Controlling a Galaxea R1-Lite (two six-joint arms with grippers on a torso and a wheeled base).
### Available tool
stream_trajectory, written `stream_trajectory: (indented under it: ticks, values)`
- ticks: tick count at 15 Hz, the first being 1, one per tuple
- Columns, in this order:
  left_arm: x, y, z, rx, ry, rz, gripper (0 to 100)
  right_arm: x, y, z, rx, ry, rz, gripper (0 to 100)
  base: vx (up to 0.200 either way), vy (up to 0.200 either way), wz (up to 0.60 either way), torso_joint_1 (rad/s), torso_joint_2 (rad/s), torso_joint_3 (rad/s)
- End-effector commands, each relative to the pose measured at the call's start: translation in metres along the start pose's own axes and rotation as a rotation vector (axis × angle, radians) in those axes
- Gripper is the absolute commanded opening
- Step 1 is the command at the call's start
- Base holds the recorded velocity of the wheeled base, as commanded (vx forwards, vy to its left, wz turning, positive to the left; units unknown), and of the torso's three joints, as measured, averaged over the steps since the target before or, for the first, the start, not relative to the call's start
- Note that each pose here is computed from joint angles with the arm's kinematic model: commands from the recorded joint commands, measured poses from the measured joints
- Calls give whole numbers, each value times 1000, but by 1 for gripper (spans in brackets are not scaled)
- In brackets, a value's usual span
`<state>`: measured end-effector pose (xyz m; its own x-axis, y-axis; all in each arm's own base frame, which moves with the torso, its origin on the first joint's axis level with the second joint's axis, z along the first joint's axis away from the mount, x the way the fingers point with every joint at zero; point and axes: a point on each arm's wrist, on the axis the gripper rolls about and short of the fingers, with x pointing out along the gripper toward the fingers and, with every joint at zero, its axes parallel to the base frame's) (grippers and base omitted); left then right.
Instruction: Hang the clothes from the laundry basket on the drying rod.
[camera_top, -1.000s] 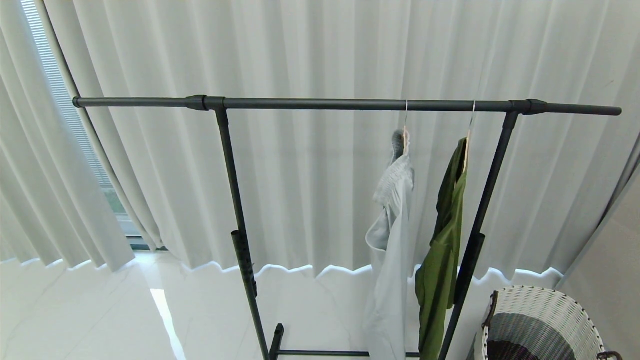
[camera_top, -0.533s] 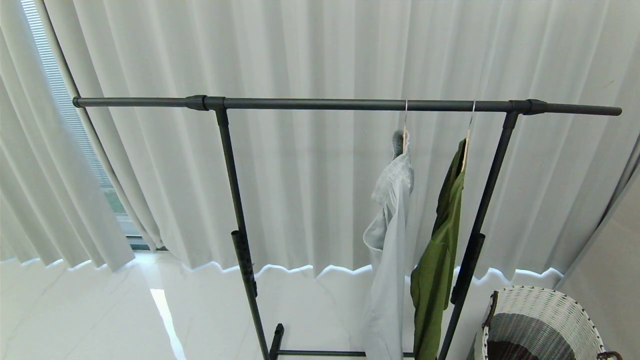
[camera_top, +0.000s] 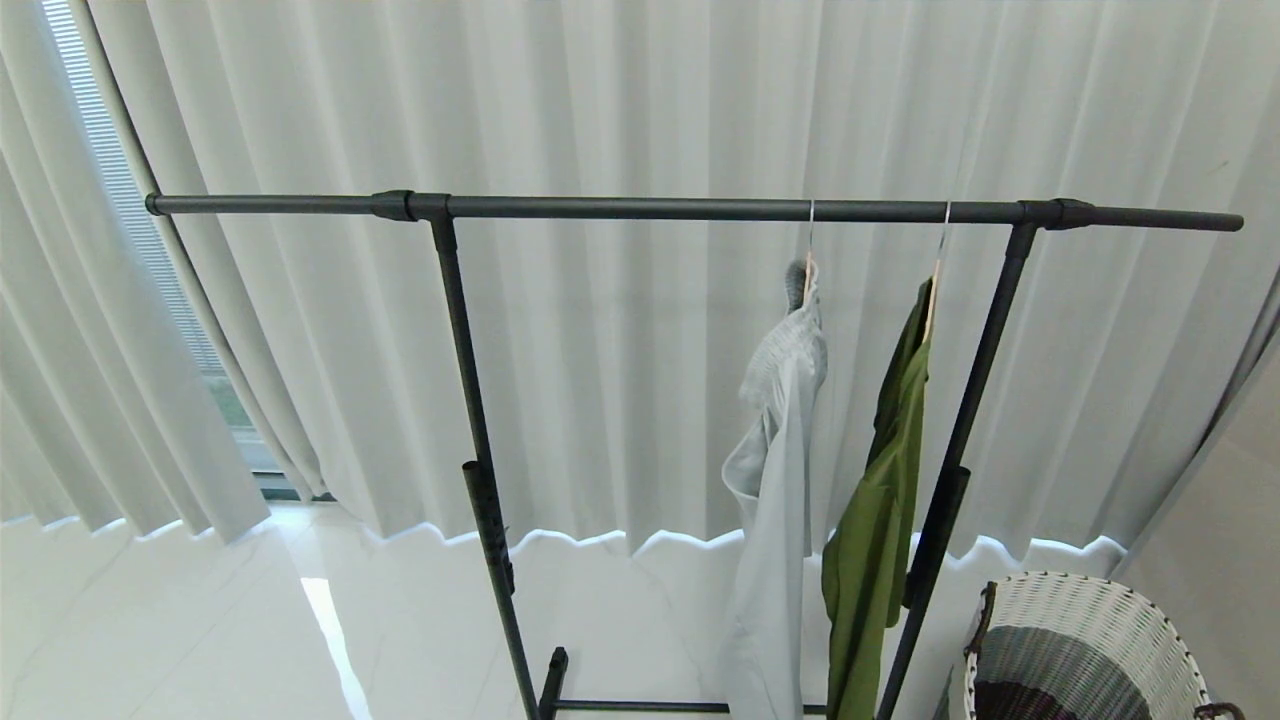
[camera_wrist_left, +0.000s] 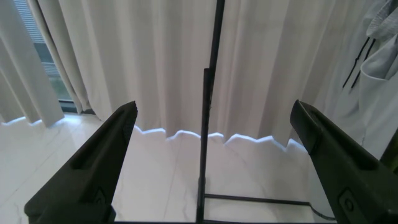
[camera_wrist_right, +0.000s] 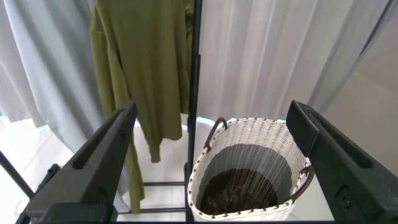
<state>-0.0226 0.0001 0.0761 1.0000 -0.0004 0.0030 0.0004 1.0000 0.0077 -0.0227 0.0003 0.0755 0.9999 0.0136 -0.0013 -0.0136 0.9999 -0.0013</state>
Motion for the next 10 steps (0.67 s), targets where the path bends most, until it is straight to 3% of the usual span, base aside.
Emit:
stream_trajectory:
  ticks: [1,10]
  values:
    - [0,0,0,0,-2,-1,100,0,0,0,0,-1,0,100,0,0,0,0,0,0]
    - [0,0,0,0,-2,0,100,0,0,0,0,-1,0,100,0,0,0,0,0,0]
